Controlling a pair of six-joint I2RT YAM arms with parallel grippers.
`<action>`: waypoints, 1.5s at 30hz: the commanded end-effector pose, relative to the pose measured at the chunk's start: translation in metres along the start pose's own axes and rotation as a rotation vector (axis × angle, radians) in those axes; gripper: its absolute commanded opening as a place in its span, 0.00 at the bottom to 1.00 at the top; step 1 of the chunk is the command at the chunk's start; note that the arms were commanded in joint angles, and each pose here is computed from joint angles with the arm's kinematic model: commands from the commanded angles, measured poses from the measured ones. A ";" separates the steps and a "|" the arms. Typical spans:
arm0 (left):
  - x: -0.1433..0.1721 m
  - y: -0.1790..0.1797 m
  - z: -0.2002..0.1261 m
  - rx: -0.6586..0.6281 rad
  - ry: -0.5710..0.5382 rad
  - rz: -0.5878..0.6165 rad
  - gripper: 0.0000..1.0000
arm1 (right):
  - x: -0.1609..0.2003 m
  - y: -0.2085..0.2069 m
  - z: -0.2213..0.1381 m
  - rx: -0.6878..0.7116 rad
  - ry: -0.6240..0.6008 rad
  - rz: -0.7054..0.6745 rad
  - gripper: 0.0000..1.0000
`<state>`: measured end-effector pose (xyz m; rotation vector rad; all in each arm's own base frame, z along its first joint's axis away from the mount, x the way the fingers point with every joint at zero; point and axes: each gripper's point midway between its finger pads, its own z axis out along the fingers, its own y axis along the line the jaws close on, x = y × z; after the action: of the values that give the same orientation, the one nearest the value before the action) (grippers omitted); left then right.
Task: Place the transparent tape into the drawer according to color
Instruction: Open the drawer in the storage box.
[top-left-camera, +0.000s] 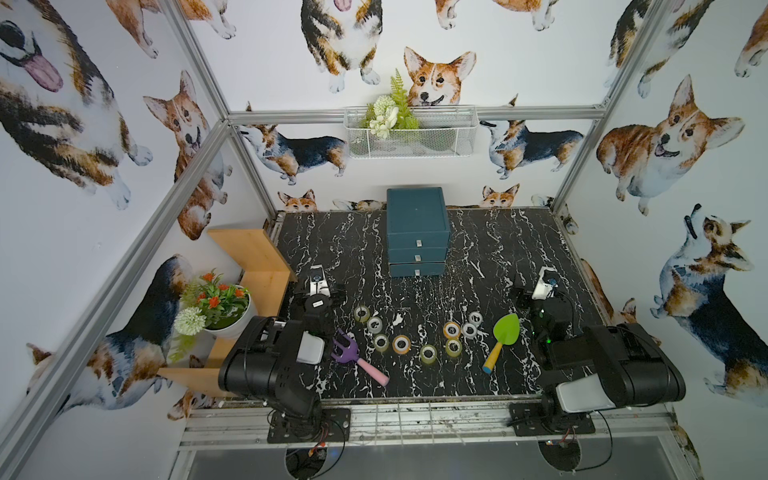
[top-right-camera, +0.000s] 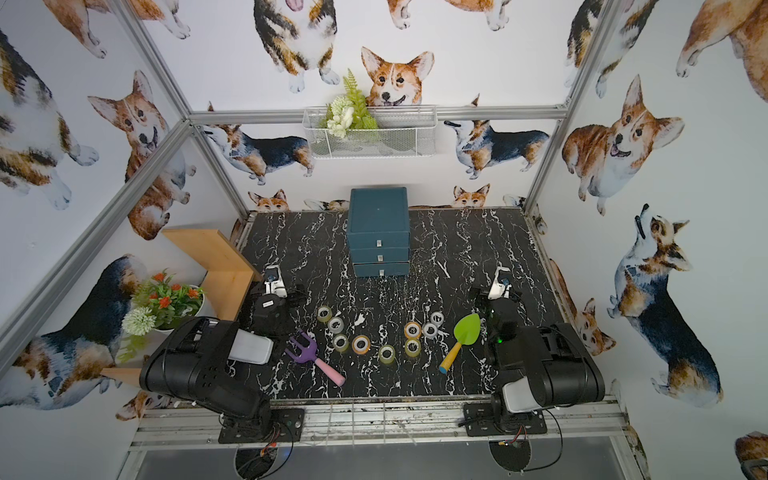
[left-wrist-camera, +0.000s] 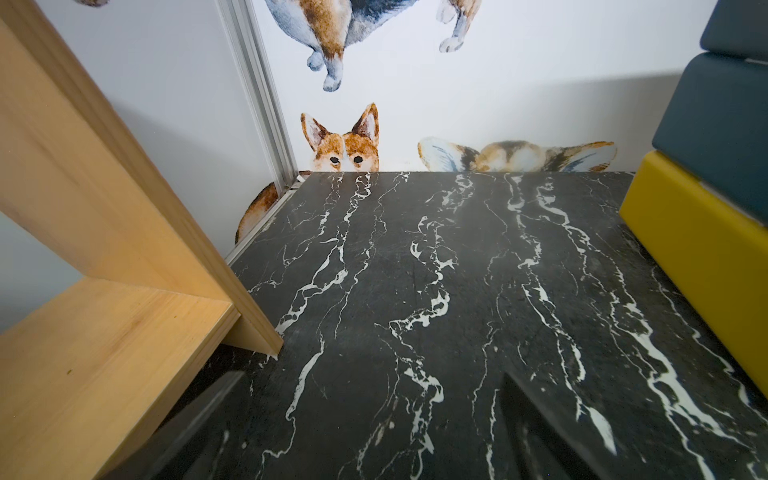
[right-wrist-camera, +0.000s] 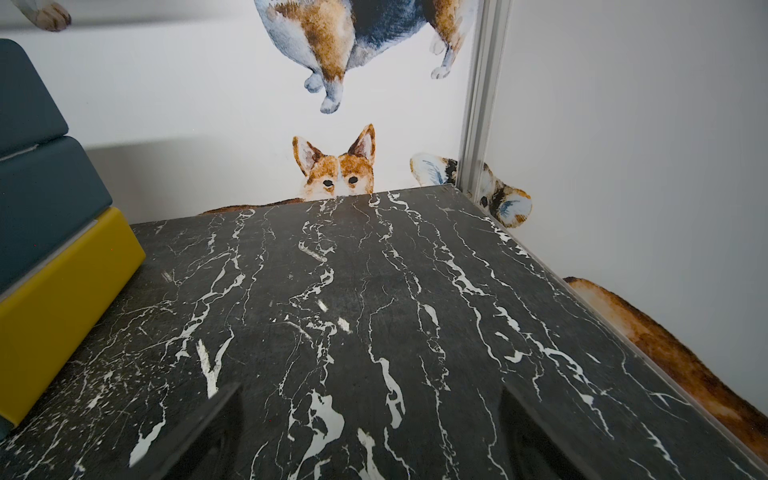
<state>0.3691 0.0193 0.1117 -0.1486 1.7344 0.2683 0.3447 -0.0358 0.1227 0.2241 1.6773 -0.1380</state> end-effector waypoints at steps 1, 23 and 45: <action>-0.009 0.002 0.000 -0.013 -0.036 -0.002 1.00 | -0.005 0.001 0.000 -0.007 -0.019 0.007 1.00; -0.021 -0.032 0.027 0.118 0.097 0.103 0.99 | -0.007 -0.004 0.006 0.012 -0.002 0.036 1.00; -0.157 0.043 -0.022 -0.180 -0.096 -0.611 1.00 | -0.034 -0.013 0.003 0.400 0.129 0.503 1.00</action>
<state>0.3735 0.0455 0.2879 -0.6653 1.4776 0.0790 0.3667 -0.0348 0.1823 0.6844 1.6597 -0.1337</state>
